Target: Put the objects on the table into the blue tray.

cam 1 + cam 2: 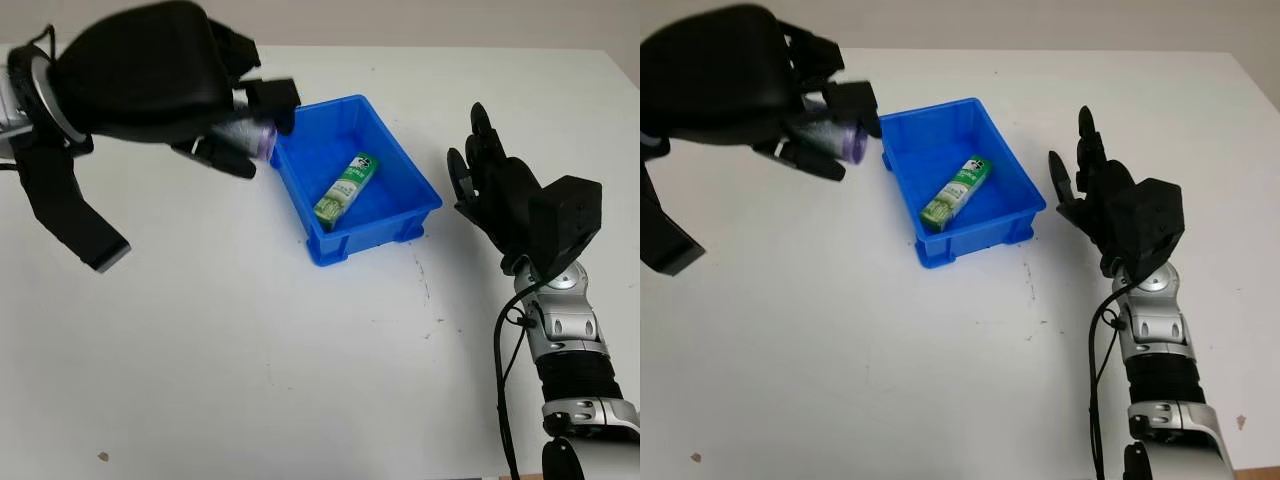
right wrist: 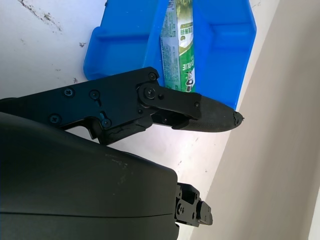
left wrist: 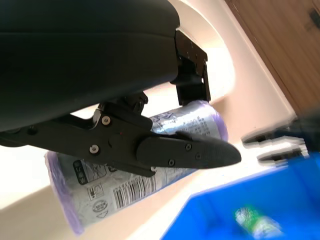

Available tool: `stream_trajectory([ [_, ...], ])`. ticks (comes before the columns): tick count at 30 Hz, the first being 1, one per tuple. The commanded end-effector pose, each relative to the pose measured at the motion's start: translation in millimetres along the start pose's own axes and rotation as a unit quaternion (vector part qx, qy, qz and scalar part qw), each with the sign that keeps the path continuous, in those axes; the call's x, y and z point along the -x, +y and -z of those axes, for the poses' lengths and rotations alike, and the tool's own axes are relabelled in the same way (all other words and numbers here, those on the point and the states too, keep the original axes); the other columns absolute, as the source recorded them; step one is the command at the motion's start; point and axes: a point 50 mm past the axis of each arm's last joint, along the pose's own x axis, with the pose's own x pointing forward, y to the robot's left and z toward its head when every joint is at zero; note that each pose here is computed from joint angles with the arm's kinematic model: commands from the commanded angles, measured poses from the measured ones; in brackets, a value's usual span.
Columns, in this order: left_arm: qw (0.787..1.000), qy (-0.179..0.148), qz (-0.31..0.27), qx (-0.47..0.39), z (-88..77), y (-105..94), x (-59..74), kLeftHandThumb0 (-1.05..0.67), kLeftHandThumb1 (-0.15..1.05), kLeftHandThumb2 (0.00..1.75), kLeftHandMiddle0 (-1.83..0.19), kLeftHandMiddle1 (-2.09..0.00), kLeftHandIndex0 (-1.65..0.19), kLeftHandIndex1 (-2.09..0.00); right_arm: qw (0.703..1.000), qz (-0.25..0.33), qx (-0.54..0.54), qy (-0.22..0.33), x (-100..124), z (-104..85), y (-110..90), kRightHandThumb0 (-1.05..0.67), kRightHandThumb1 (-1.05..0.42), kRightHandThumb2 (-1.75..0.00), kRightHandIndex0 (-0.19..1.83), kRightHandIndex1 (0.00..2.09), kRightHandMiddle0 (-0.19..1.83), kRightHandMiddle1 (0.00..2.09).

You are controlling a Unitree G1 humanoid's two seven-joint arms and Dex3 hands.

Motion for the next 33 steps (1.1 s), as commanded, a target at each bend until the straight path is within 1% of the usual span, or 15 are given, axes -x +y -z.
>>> stream_trajectory([
  [1, 0.999, 0.015, -0.037, -0.016, 9.5, 21.4, -7.6, -0.50, 1.05, 0.12, -0.99, -2.09, -0.84, -2.09, 1.000, -0.002, -0.002, -0.012, -2, -4.0, 1, -0.64, -1.05, -0.58, -0.19, 0.00, -0.19, 0.01],
  [6, 0.996, 0.047, -0.076, -0.004, 17.2, 33.2, -28.2, -0.53, 1.05, 0.21, -1.07, -2.09, -0.88, -2.09, 1.000, -0.008, -0.014, -0.013, -5, -1.6, 3, -0.63, -1.05, -0.59, -0.19, 0.00, -0.19, 0.00],
  [8, 0.994, 0.060, -0.084, 0.030, 18.0, 27.1, -37.1, -0.52, 1.05, 0.21, -1.18, -2.09, -0.99, -2.09, 1.000, -0.008, -0.016, -0.012, -5, -0.3, 3, -0.63, -1.05, -0.59, -0.19, 0.00, -0.19, 0.00],
  [10, 0.988, 0.089, -0.085, 0.093, 16.5, 11.9, -48.4, -0.50, 1.05, 0.25, -1.23, -2.09, -1.04, -2.09, 1.000, -0.006, -0.014, -0.009, -4, 0.5, 3, -0.64, -1.05, -0.58, -0.19, 0.00, -0.19, 0.00],
  [13, 0.966, 0.133, -0.075, 0.210, 13.7, -11.2, -60.7, -0.44, 1.05, 0.34, -1.09, -2.09, -0.83, -2.09, 1.000, -0.006, -0.020, -0.007, -3, 0.9, 3, -0.65, -1.05, -0.57, -0.19, 0.00, -0.19, 0.00],
  [17, 0.936, 0.167, -0.053, 0.305, 8.2, -33.1, -70.8, -0.44, 1.05, 0.42, -0.83, -2.09, -0.51, -2.09, 1.000, -0.002, -0.009, -0.006, -1, 1.5, 1, -0.66, -1.05, -0.56, -0.19, 0.00, -0.19, 0.00],
  [18, 0.926, 0.185, -0.029, 0.327, 6.1, -42.3, -74.4, -0.45, 1.05, 0.47, -0.56, -1.94, -0.27, -1.98, 1.000, 0.001, -0.010, -0.007, 0, 1.6, 0, -0.65, -1.05, -0.56, -0.19, 0.00, -0.19, 0.00],
  [20, 0.905, 0.220, 0.037, 0.362, 3.1, -57.5, -80.0, -0.50, 1.05, 0.55, -0.22, -1.38, 0.03, -1.40, 1.000, 0.008, -0.013, -0.007, 2, 1.2, -1, -0.64, -1.05, -0.55, -0.19, 0.00, -0.18, 0.02],
  [21, 0.897, 0.231, 0.059, 0.372, 2.1, -61.2, -81.1, -0.54, 1.05, 0.56, -0.14, -0.90, 0.10, -0.98, 1.000, 0.009, -0.014, -0.007, 2, 0.9, -1, -0.65, -1.05, -0.55, -0.19, 0.01, -0.18, 0.02],
  [23, 0.886, 0.239, 0.114, 0.380, 0.4, -67.0, -81.5, -0.58, 1.05, 0.58, -0.11, -0.44, 0.12, -0.57, 1.000, 0.010, -0.018, -0.008, 3, 0.8, -2, -0.65, -1.05, -0.54, -0.19, 0.01, -0.19, 0.03],
  [24, 0.876, 0.241, 0.143, 0.392, -0.2, -69.5, -81.0, -0.61, 1.05, 0.58, 0.01, -0.20, 0.16, -0.30, 1.000, 0.011, -0.020, -0.007, 4, 0.8, -3, -0.65, -1.05, -0.54, -0.19, 0.01, -0.19, 0.03],
  [25, 0.867, 0.240, 0.169, 0.403, -1.1, -71.6, -80.0, -0.62, 1.05, 0.57, 0.09, -0.11, 0.18, -0.15, 1.000, 0.012, -0.019, -0.005, 5, 0.8, -3, -0.65, -1.05, -0.54, -0.19, 0.00, -0.19, 0.03],
  [27, 0.858, 0.239, 0.198, 0.410, -3.2, -74.6, -78.3, -0.60, 1.05, 0.49, 0.17, -0.02, 0.19, -0.03, 1.000, 0.014, -0.017, -0.001, 5, 1.0, -4, -0.65, -1.05, -0.54, -0.19, 0.00, -0.19, 0.03],
  [30, 0.851, 0.241, 0.220, 0.412, -4.9, -78.7, -76.6, -0.49, 1.05, 0.38, 0.19, 0.00, 0.19, 0.00, 1.000, 0.016, -0.011, 0.003, 6, 0.8, -6, -0.66, -1.05, -0.53, -0.19, 0.01, -0.19, 0.04],
  [33, 0.844, 0.248, 0.224, 0.421, -3.3, -79.0, -73.7, -0.41, 1.05, 0.39, 0.19, 0.00, 0.19, 0.00, 1.000, 0.013, -0.008, -0.001, 4, -0.4, -7, -0.66, -1.05, -0.53, -0.19, 0.00, -0.19, 0.03],
])
